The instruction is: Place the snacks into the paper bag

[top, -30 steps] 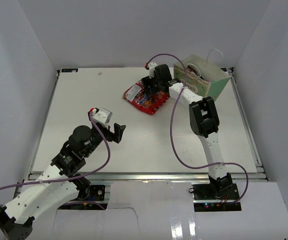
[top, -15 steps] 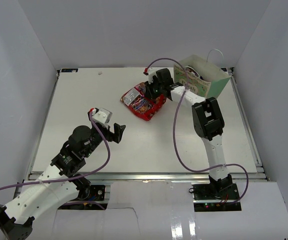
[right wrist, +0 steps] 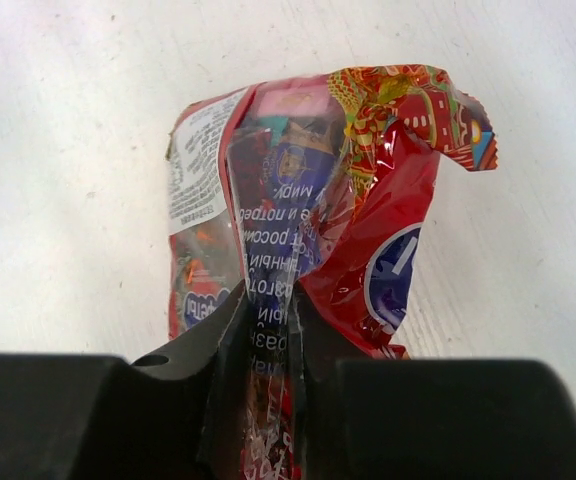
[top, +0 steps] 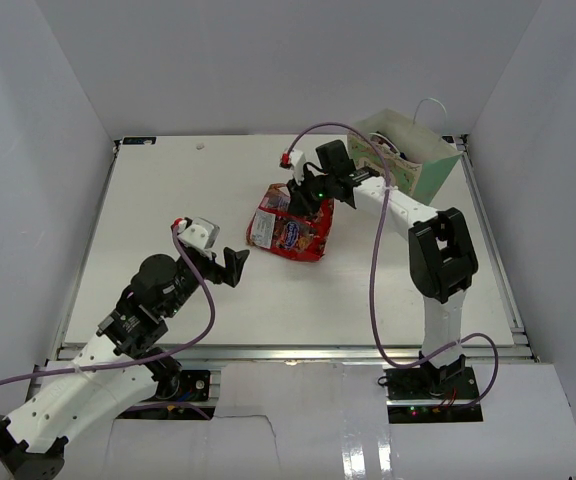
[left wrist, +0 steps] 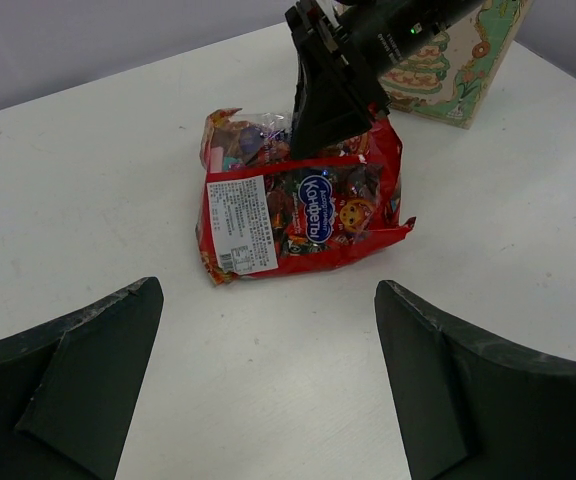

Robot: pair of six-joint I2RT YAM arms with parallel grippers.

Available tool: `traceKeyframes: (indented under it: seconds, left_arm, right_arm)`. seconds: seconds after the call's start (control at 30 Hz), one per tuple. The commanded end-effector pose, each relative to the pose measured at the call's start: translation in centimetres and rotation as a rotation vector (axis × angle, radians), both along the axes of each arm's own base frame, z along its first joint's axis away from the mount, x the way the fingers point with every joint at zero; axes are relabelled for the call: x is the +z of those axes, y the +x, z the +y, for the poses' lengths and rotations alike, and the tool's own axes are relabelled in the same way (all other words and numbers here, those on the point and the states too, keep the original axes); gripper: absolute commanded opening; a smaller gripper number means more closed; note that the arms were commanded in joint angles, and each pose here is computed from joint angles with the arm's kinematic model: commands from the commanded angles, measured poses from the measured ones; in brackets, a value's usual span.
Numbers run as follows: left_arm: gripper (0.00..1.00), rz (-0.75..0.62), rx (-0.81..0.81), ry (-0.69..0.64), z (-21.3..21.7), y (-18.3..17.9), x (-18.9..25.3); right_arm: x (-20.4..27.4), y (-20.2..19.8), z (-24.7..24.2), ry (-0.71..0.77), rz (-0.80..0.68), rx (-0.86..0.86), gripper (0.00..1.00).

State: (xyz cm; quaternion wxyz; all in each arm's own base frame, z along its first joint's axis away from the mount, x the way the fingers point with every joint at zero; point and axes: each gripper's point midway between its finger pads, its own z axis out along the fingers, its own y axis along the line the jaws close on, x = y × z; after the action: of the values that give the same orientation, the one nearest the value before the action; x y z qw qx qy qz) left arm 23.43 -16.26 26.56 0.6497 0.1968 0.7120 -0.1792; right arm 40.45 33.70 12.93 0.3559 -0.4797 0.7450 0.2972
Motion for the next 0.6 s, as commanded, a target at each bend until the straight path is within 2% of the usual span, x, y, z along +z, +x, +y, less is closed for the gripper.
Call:
traceKeyframes:
  seconds: [0.0, 0.2, 0.43, 0.57]
  left_arm:
    - [0.98, -0.011, 0.001, -0.007, 0.3, -0.2, 0.5]
    - [0.98, -0.014, 0.002, -0.011, 0.4, -0.3, 0.6]
    - [0.98, -0.017, 0.001, -0.015, 0.4, -0.3, 0.8]
    - [0.98, -0.02, -0.001, -0.016, 0.4, -0.3, 0.9]
  right_arm:
    - [6.9, -0.2, 0.1, 0.077, -0.182, 0.079, 0.08]
    - [9.1, -0.9, -0.9, 0.04, -0.249, 0.102, 0.08]
    - [13.7, -2.0, -1.4, 0.068, -0.32, 0.119, 0.08]
    - [17.9, -3.0, -1.7, 0.116, -0.383, 0.12, 0.08]
